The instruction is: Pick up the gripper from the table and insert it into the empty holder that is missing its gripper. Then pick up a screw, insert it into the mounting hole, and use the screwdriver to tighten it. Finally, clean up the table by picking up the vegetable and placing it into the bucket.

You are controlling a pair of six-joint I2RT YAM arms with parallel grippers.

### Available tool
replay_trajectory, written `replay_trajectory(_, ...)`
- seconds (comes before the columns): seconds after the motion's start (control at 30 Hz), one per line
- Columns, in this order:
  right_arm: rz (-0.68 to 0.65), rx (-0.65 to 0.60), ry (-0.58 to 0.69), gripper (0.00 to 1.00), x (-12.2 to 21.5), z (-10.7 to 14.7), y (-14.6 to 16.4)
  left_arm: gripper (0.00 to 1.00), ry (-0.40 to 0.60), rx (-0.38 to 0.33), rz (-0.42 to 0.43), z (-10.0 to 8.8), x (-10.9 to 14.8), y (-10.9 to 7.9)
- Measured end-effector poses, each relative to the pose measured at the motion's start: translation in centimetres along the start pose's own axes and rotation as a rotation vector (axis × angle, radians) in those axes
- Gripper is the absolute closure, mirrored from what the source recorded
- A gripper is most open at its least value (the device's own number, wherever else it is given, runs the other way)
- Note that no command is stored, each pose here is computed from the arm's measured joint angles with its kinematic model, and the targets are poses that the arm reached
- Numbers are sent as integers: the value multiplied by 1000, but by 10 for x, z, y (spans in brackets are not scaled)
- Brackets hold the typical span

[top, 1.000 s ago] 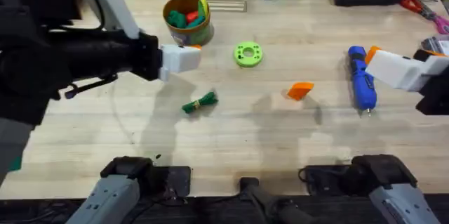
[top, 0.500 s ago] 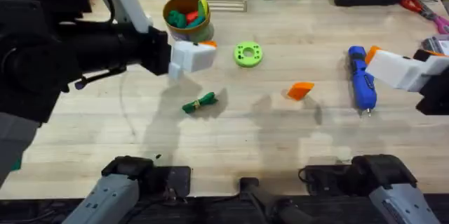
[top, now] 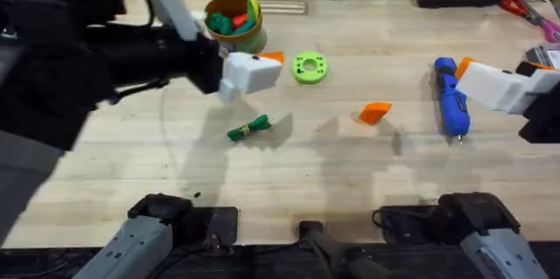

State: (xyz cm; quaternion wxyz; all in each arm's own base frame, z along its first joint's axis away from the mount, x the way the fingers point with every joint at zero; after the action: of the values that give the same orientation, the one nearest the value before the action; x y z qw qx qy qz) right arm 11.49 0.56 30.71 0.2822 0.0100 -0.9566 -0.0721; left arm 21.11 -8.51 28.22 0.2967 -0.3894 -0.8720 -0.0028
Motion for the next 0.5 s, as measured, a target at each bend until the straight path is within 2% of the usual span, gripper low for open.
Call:
replay_trajectory(0.1, 0, 0, 0, 105, 0, 0, 0, 15, -73, -105, 32, -1, -13, -6)
replay_trajectory(0.17, 0, 0, 0, 105, 0, 0, 0, 14, -128, -164, 48, 7, -19, -13)
replay_trajectory(0.3, 0, 0, 0, 105, 0, 0, 0, 14, -251, -240, 51, 37, -18, -28)
replay_trajectory(0.33, 0, 0, 0, 105, 0, 0, 0, 14, -350, -289, 46, 59, -14, -37)
replay_trajectory(0.5, 0, 0, 0, 105, 0, 0, 0, 14, -445, -311, 43, 95, -13, -44)
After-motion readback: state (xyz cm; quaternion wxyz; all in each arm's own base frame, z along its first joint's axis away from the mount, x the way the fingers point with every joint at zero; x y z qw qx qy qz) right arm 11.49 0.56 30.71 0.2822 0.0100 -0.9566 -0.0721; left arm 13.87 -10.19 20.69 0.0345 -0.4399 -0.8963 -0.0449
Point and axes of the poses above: each hand's point on the last joint's axis, 136 mm out from that joint toward the fingers, its own x axis back along the fingers, its own y axis along the line the jaws close on, z = x × y, the point moved 8 cm from there along x, back along the fingers
